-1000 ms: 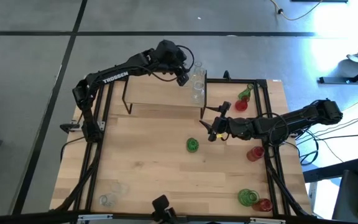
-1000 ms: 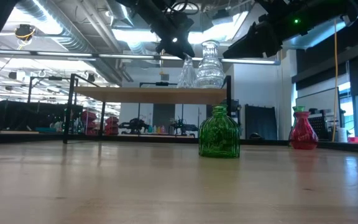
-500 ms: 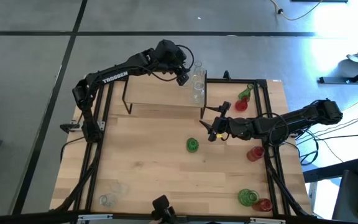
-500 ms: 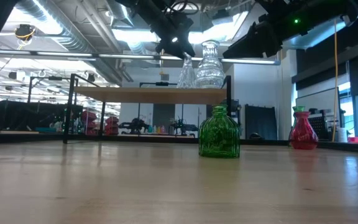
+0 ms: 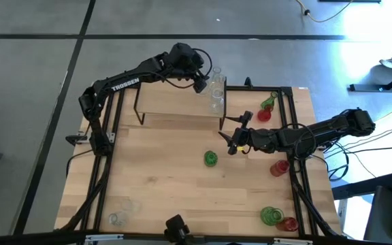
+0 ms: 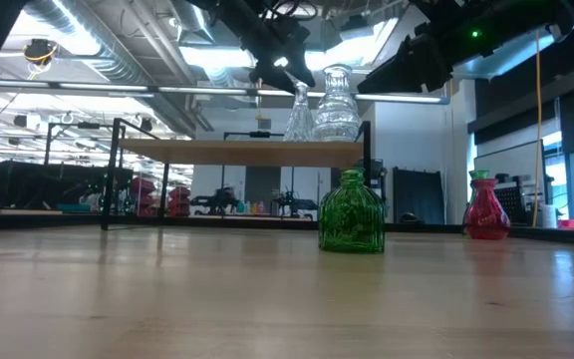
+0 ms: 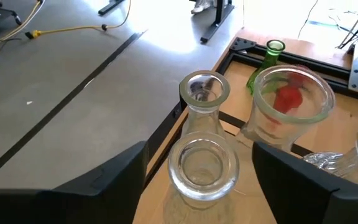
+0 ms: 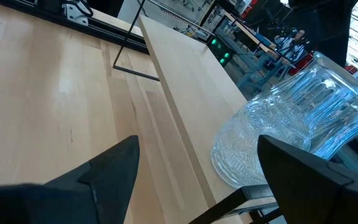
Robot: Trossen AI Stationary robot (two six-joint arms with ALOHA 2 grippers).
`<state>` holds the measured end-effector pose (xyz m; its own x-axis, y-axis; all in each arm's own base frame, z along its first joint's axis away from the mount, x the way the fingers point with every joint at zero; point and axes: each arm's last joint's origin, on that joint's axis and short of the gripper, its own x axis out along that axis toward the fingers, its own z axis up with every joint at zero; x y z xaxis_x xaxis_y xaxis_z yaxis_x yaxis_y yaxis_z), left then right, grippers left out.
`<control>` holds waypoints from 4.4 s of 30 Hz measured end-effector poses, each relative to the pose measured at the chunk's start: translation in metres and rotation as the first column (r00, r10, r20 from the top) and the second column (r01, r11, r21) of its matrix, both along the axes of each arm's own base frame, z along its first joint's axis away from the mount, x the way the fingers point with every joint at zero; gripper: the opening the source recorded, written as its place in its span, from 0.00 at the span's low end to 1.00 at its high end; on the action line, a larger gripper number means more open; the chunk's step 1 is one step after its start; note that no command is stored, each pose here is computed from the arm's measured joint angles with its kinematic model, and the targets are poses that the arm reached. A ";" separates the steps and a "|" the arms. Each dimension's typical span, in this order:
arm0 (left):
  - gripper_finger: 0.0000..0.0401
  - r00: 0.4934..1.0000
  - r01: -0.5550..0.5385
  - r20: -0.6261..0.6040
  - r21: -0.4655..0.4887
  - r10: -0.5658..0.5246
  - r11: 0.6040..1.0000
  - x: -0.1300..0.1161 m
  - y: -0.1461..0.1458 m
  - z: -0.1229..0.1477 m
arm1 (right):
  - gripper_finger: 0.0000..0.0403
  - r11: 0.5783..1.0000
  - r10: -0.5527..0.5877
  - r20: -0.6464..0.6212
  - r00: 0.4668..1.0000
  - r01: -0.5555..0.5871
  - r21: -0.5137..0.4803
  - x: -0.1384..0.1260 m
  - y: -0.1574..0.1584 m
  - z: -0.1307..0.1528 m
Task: Sort vases onto shelf
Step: Put the transparent vase aligned with the other transparent vase on the shelf
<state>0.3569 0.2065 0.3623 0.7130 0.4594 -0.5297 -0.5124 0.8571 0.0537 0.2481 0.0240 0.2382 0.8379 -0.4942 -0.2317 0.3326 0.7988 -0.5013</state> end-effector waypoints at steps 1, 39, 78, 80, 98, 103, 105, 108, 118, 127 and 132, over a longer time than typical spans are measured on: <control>0.71 1.000 0.000 0.001 0.001 0.000 1.000 -0.001 -0.001 0.003 | 0.78 1.000 0.000 0.000 1.000 0.000 0.000 0.000 0.000 0.000; 0.71 0.961 0.163 -0.179 -0.242 -0.209 0.956 -0.121 -0.224 0.078 | 0.78 0.995 0.064 0.035 0.997 -0.066 0.076 0.001 0.002 0.000; 0.69 0.968 -0.038 -0.223 -0.581 -0.114 0.813 -0.262 -0.429 -0.041 | 0.78 0.816 0.332 0.353 0.875 -0.454 0.357 0.003 0.075 0.006; 0.69 0.967 -0.048 -0.231 -0.590 -0.112 0.806 -0.270 -0.432 -0.047 | 0.78 0.813 0.327 0.359 0.874 -0.453 0.364 0.003 0.075 0.006; 0.69 0.920 -0.129 -0.360 -0.648 -0.153 0.751 -0.276 -0.441 -0.103 | 0.78 0.827 0.300 0.356 0.885 -0.427 0.365 0.003 0.074 0.006; 0.69 0.914 -0.087 -0.361 -0.619 -0.184 0.781 -0.267 -0.441 -0.107 | 0.78 0.854 0.245 0.357 0.902 -0.375 0.360 0.003 0.072 0.006; 0.69 0.914 -0.075 -0.358 -0.614 -0.192 0.786 -0.263 -0.441 -0.107 | 0.78 0.858 0.237 0.356 0.904 -0.367 0.359 0.003 0.071 0.006; 0.69 0.912 -0.057 -0.355 -0.608 -0.207 0.792 -0.259 -0.442 -0.109 | 0.78 0.859 0.236 0.355 0.904 -0.365 0.359 0.003 0.071 0.006; 0.69 0.916 0.000 -0.343 -0.522 -0.210 0.853 -0.250 -0.453 -0.127 | 0.78 0.860 0.236 0.350 0.906 -0.363 0.359 0.003 0.071 0.005; 0.69 0.943 0.024 -0.289 -0.438 -0.166 0.898 -0.245 -0.458 -0.140 | 0.78 0.859 0.236 0.350 0.906 -0.363 0.360 0.003 0.071 0.005; 0.69 0.962 0.041 -0.233 -0.395 -0.144 0.918 -0.242 -0.459 -0.144 | 0.78 0.859 0.236 0.350 0.906 -0.363 0.360 0.003 0.071 0.005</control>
<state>0.1151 -0.2527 0.2186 0.5616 0.1229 -0.8183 -0.4428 0.8800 -0.1717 0.2510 0.0954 0.2437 0.9890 -0.1216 -0.0845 0.1195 0.9924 -0.0294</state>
